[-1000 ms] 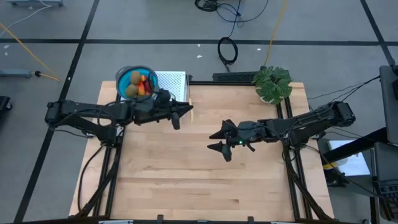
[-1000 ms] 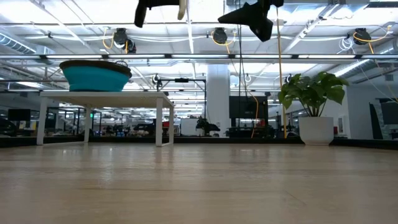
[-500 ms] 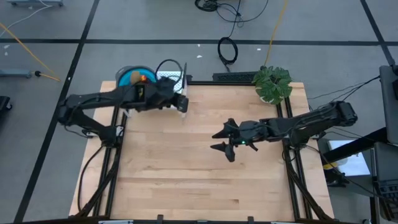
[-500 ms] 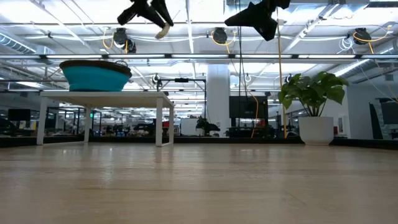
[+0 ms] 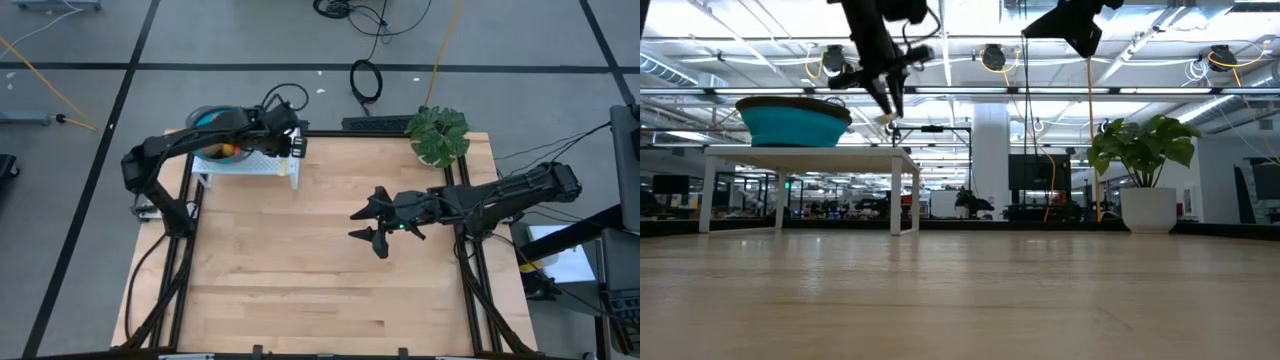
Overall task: Pick & Place Fruit
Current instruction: Put the butter knife into the right side of the blue strainer bowl on the shelf
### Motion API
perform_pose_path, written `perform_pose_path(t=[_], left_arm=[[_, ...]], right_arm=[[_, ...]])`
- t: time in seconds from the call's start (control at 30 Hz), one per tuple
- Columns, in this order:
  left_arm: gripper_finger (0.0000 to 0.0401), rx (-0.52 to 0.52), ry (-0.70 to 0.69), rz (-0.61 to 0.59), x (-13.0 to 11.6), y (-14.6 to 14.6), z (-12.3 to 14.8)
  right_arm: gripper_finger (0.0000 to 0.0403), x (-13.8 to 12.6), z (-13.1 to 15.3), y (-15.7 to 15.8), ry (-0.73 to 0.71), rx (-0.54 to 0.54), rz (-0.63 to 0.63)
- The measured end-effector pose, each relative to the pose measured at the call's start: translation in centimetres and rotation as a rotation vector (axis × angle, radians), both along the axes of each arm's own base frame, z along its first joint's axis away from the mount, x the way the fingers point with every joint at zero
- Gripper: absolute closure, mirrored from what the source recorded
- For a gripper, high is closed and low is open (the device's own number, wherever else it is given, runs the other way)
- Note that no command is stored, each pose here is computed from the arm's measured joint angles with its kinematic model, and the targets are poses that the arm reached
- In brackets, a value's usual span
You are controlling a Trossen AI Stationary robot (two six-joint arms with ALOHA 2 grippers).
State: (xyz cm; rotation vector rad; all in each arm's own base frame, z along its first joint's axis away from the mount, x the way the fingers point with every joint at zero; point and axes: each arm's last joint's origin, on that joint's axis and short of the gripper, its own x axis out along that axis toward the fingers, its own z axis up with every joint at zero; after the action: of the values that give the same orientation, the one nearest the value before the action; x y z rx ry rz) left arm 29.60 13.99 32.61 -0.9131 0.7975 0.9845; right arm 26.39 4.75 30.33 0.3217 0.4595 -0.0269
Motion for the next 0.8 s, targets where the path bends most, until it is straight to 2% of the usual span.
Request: perform_pose_path(t=[0.13, 0.27, 0.6, 0.8], left_arm=[[0.0363, -0.050, 0.039, 0.043, -0.4, 1.3, -0.9], [0.0355, -0.056, 0.032, 0.068, -0.5, 2.2, -1.2], [0.0360, -0.139, 0.038, 0.116, -1.3, 4.7, -2.3], [0.0352, -0.151, 0.047, 0.144, -1.9, 5.4, -2.4]], right_arm=[[0.0185, -0.5, 0.3, -0.1, -0.001, -0.025, 0.012], [0.0187, -0.8, 0.5, -0.2, 0.000, -0.044, 0.022], [0.0189, -0.9, 0.5, -0.2, 0.007, -0.047, 0.023], [0.0188, -0.9, 0.5, -0.2, 0.008, -0.047, 0.023]])
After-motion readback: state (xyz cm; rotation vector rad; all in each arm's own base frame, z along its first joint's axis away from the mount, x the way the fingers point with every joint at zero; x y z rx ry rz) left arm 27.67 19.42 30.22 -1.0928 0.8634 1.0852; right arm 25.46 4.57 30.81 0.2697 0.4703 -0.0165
